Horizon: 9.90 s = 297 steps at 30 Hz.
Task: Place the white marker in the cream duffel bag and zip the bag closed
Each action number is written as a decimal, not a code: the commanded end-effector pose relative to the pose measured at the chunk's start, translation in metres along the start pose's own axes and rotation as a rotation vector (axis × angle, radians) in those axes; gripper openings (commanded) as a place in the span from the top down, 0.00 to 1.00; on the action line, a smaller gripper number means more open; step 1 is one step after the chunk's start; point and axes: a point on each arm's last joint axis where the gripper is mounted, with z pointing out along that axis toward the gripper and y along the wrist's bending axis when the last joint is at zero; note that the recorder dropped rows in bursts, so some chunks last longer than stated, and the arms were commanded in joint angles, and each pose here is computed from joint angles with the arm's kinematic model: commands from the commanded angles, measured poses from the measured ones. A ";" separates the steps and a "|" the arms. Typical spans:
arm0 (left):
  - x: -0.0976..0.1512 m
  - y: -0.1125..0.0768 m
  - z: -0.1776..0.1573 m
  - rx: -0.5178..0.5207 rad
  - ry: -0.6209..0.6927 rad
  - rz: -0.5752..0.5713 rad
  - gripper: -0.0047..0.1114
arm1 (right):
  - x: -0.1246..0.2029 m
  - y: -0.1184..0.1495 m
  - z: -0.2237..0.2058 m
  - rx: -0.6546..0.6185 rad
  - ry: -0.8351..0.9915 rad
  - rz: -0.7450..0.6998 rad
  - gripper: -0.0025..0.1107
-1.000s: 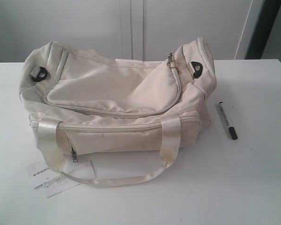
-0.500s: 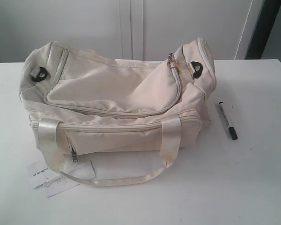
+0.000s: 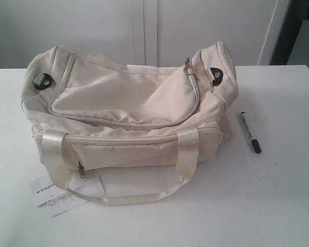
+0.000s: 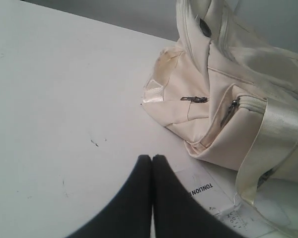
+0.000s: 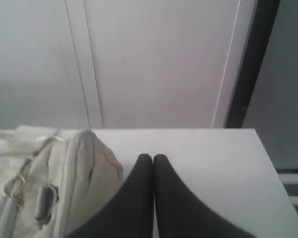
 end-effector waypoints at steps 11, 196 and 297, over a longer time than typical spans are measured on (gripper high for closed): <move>0.004 -0.001 0.000 0.017 0.029 -0.041 0.96 | -0.001 0.032 0.100 -0.302 0.439 -0.011 0.74; -0.072 -0.285 0.321 0.802 0.568 -0.332 0.39 | 0.044 0.056 0.192 -0.453 0.576 0.155 0.98; -0.054 -0.313 0.301 0.873 0.977 -0.437 0.96 | 0.043 0.056 0.193 -0.447 0.564 0.156 0.98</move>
